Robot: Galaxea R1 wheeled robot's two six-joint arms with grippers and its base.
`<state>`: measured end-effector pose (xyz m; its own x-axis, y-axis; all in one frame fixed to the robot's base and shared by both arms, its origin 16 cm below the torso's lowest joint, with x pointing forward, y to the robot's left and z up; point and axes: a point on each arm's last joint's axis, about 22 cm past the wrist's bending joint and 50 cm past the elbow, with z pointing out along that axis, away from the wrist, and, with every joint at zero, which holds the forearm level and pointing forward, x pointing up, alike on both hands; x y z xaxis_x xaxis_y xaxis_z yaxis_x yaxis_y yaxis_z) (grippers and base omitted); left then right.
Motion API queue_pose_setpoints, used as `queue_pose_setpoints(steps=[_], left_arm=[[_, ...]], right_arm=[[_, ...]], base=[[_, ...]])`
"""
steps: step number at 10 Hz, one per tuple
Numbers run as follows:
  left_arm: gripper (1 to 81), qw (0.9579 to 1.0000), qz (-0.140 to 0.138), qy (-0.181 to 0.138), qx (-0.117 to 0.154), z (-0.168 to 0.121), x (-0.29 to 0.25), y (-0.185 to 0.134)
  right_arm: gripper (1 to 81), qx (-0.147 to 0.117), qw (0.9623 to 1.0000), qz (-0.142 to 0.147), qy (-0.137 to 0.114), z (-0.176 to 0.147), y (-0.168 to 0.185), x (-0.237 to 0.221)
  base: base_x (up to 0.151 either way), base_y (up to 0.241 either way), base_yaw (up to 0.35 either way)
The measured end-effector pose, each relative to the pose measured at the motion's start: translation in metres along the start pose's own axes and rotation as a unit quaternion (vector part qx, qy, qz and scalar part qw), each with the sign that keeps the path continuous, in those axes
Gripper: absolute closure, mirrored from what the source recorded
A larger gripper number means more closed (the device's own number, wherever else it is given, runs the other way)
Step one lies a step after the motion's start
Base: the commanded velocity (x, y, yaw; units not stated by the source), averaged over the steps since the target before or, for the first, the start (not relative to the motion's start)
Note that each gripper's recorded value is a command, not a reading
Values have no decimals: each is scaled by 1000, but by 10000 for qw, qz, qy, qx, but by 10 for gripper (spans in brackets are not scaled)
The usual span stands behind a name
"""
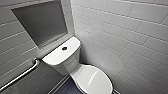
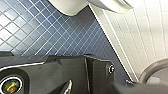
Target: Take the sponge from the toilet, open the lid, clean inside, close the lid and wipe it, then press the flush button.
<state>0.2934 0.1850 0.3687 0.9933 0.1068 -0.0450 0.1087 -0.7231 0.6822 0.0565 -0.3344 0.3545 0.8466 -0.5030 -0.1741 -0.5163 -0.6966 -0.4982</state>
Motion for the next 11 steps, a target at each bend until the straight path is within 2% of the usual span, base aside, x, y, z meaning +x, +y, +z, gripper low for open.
queue_pose_setpoints(steps=[2, 3, 4, 6, 9, 11], left_arm=[[10, 9997, 151, -43, -166, 24, 24, 19], [10, 9996, 152, -89, -231, 32, 22, 27], [10, 9996, 56, -166, -210, 33, 13, 24], [10, 9995, -123, -292, 12, 29, 3, 2], [10, 9999, 8, -135, -56, 41, 31, 2], [10, 9997, 157, 22, -165, 49, 55, 10]], right_arm=[[811, -90, 9997, 169, 152, -13, 11, -15], [811, -79, 9997, 192, 149, -13, 11, -20], [811, -33, 9998, 170, 136, -9, 7, -22], [811, -64, 9998, 152, 101, -6, 10, -33], [811, -397, 9992, -82, 73, -1, 50, -40], [811, -281, 9994, -189, 51, 22, 47, -46]], base=[[0, 0, 0], [0, 0, 0], [0, 0, 0], [0, 0, 0], [0, 0, 0], [0, 0, 0]])
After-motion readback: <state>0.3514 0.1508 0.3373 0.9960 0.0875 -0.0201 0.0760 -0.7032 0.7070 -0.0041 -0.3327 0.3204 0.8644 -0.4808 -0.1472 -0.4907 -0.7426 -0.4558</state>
